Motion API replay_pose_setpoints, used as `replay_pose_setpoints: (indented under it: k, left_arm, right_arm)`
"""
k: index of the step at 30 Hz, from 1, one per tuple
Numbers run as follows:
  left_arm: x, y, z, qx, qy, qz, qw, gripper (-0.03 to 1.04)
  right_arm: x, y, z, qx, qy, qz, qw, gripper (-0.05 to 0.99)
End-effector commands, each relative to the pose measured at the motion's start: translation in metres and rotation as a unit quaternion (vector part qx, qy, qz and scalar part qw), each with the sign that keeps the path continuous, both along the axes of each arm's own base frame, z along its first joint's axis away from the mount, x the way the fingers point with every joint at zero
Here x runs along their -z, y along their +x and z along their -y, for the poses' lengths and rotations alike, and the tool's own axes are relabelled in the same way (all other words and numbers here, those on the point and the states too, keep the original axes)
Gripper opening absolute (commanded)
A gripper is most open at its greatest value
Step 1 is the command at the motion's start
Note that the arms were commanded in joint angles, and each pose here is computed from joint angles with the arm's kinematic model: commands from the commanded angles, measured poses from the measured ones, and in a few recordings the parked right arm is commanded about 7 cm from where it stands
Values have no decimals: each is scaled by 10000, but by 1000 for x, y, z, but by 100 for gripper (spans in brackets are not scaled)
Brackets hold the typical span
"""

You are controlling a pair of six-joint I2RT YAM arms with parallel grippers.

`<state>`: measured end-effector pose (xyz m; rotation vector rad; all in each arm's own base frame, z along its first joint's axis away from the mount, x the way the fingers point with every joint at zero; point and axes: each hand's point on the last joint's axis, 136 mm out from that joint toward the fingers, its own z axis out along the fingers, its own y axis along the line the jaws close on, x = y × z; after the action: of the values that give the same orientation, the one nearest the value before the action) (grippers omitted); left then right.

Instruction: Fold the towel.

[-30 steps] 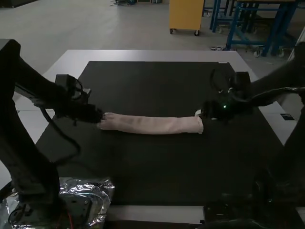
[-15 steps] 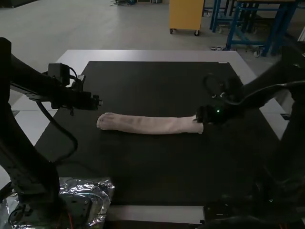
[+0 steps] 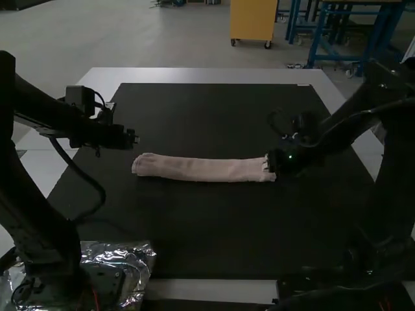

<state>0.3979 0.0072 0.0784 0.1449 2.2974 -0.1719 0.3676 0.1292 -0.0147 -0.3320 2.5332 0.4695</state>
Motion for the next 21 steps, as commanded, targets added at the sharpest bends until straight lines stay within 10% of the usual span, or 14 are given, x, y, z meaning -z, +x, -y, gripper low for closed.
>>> replay_pose_setpoints:
  k: [1, 14, 21]
  left_arm:
    - [-15, 6, -5, -77, 13, 202, 9998, 97]
    - [-29, 17, -6, -77, 125, 504, 9986, 97]
    - [-32, 21, -2, -61, 378, 629, 9973, 97]
  right_arm:
    - [4, -6, -19, -302, 224, -163, 9992, -2]
    - [-71, -4, 78, 391, 232, 388, 9982, -3]
    - [-97, -8, 29, -79, 701, 377, 9968, -3]
